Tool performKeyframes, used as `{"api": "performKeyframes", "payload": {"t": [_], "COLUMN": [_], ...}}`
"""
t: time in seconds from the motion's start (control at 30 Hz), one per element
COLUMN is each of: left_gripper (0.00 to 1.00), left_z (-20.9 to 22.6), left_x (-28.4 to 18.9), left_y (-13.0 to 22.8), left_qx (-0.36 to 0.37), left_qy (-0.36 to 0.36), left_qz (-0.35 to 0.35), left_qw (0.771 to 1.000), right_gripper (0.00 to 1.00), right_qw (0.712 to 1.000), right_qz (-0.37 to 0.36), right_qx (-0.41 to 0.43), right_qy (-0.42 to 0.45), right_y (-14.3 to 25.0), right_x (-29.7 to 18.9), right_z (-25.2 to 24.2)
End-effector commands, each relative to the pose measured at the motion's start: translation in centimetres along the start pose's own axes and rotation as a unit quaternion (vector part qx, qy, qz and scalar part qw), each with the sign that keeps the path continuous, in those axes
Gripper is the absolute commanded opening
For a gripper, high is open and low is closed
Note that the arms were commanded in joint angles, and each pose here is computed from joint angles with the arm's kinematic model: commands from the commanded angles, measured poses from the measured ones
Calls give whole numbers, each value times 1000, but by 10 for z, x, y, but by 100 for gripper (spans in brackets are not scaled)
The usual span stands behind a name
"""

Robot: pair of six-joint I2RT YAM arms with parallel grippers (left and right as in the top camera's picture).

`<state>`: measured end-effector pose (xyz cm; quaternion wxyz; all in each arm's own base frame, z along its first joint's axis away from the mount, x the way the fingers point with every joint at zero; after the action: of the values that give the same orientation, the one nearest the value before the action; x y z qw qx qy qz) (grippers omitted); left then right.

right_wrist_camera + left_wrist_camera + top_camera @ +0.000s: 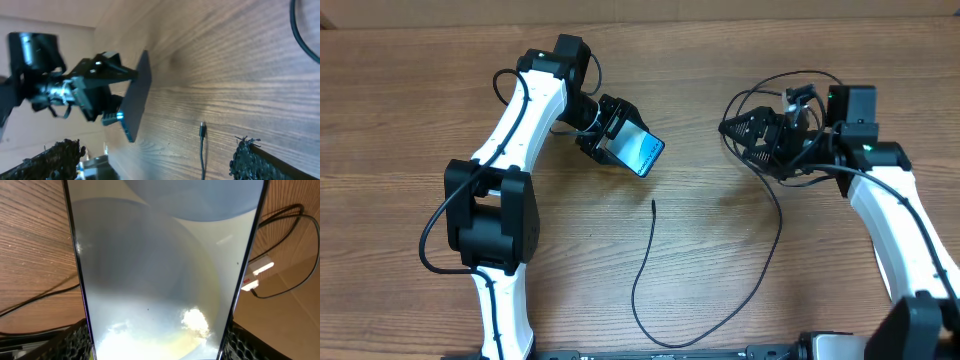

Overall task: Plug charger to phone and switch on socket
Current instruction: 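Move the right gripper toward the phone held by the left gripper, then close the right gripper on the phone's free edge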

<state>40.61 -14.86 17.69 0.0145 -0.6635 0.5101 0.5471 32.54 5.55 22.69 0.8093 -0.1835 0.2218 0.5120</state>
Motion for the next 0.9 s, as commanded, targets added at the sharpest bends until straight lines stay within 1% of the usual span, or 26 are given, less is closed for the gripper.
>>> {"api": "performKeyframes", "payload": {"t": [0.0,0.17,0.4,0.53,0.67,0.87], "left_gripper": [4,4,4,4,4,4], "left_z": [-9,-11,-15,-19,-22,-28], "left_x": [0,5,17,25,33,45], "left_y": [6,11,23,31,41,53], "left_qx": [-17,-50,-94,-109,-127,-138], "left_qy": [9,3,-10,-13,-21,-26], "left_qz": [8,10,14,18,22,25], "left_qw": [1000,999,995,994,991,990], "right_gripper": [100,100,100,100,100,100], "right_qw": [1000,999,999,999,998,998], "right_qz": [19,30,37,38,17,20], "right_qx": [13,-9,-28,-31,-29,-26], "right_qy": [-10,-13,9,17,49,50], "right_y": [2,9,20,23,21,21], "right_x": [7,18,32,36,36,36], "right_z": [8,17,24,25,20,19]}}
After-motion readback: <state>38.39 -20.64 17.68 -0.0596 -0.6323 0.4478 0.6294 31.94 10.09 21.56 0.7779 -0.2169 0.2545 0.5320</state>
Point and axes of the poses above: each gripper's point midway between its finger pads, its own x axis out along the fingers, its own z axis along the line the jaws close on, y = z × x, the point moved 9 cm from there along -x, back along the fingers, and after that the axes turned 5 degrees about x, right-handed, at the moved point
